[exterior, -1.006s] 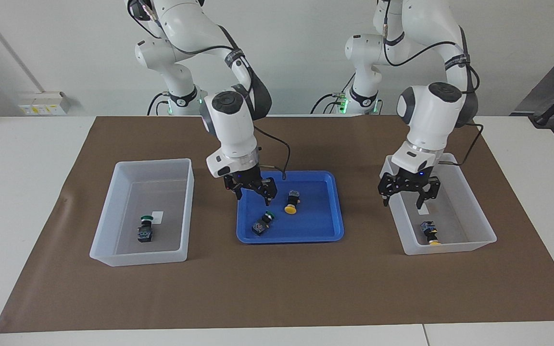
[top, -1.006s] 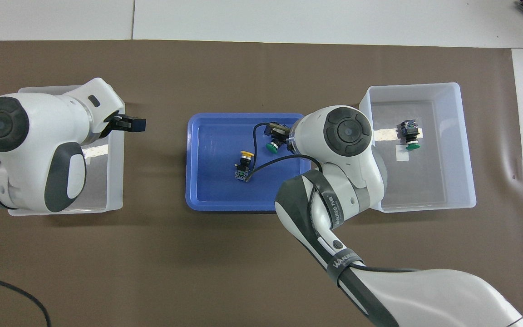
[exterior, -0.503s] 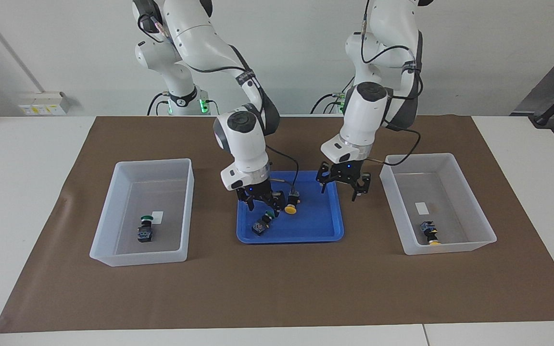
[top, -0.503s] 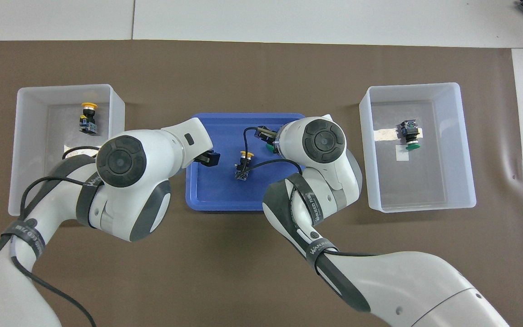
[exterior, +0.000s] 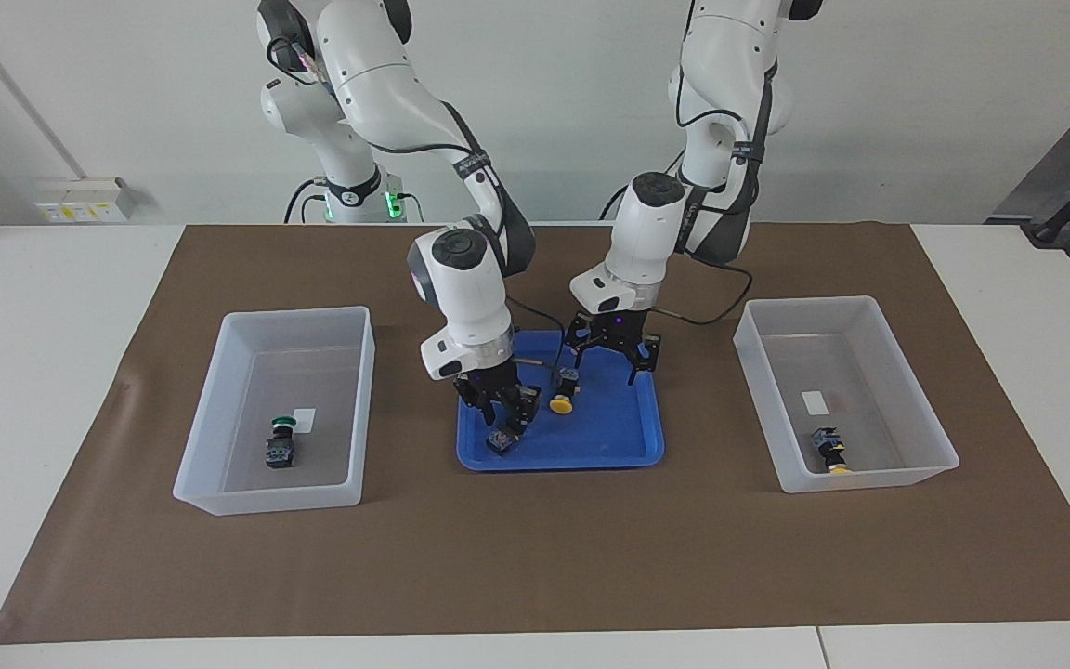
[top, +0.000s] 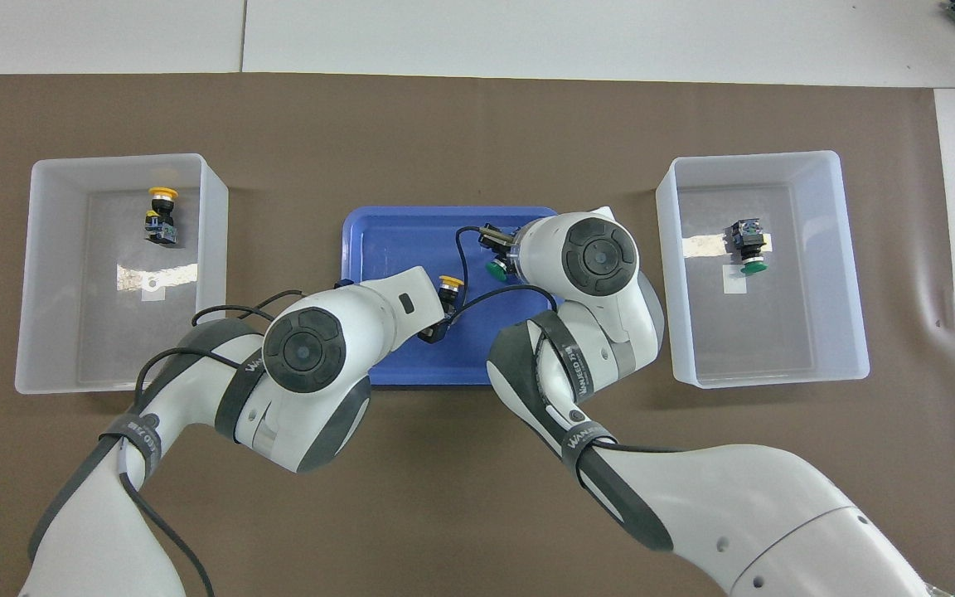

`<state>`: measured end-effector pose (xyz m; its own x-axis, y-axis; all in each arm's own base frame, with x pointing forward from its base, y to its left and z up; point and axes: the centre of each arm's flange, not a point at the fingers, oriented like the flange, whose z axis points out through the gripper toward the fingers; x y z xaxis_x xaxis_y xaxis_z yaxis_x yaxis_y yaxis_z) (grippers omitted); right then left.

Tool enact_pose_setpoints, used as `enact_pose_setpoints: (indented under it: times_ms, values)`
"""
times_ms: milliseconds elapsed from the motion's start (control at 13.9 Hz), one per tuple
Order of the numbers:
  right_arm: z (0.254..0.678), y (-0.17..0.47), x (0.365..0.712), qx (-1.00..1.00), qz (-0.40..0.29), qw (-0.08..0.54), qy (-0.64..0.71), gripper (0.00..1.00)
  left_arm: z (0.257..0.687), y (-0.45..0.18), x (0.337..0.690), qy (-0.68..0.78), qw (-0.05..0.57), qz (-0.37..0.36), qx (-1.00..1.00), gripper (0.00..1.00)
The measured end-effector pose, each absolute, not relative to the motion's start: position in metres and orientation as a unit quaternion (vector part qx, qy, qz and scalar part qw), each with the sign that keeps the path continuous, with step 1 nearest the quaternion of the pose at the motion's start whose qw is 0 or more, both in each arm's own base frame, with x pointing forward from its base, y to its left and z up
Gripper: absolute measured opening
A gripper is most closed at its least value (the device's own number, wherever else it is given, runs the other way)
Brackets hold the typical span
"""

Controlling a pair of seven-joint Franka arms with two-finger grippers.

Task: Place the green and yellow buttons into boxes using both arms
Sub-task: 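Grasp and lift the buttons with the left gripper while the right gripper lifts green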

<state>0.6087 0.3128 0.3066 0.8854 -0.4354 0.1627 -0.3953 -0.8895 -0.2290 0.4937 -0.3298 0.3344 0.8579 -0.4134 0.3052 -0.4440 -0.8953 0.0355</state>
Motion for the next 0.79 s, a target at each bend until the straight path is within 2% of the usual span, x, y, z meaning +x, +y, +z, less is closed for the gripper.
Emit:
enact_pose_setpoints:
  times_ms: [216, 287, 359, 575, 790]
  values:
    - [0.295, 0.312, 0.607, -0.966, -0.109, 0.097, 0.215, 0.58, 0.305, -0.358, 0.484, -0.239, 0.072, 0.182, 0.951, 1.0]
    - [0.292, 0.312, 0.605, -0.966, -0.108, 0.096, 0.215, 0.54, 0.296, -0.36, 0.483, -0.24, 0.072, 0.182, 0.951, 0.92]
    - [0.293, 0.312, 0.605, -0.966, -0.109, 0.097, 0.215, 0.45, 0.292, -0.359, 0.484, -0.239, 0.071, 0.179, 0.952, 0.78]
    - [0.309, 0.311, 0.607, -0.965, -0.107, 0.097, 0.217, 0.45, 0.291, -0.353, 0.487, -0.236, 0.063, 0.168, 0.955, 0.41]
    - [0.394, 0.285, 0.615, -0.966, -0.101, 0.09, 0.222, 0.45, 0.312, -0.336, 0.497, -0.221, 0.051, 0.148, 0.963, 0.41]
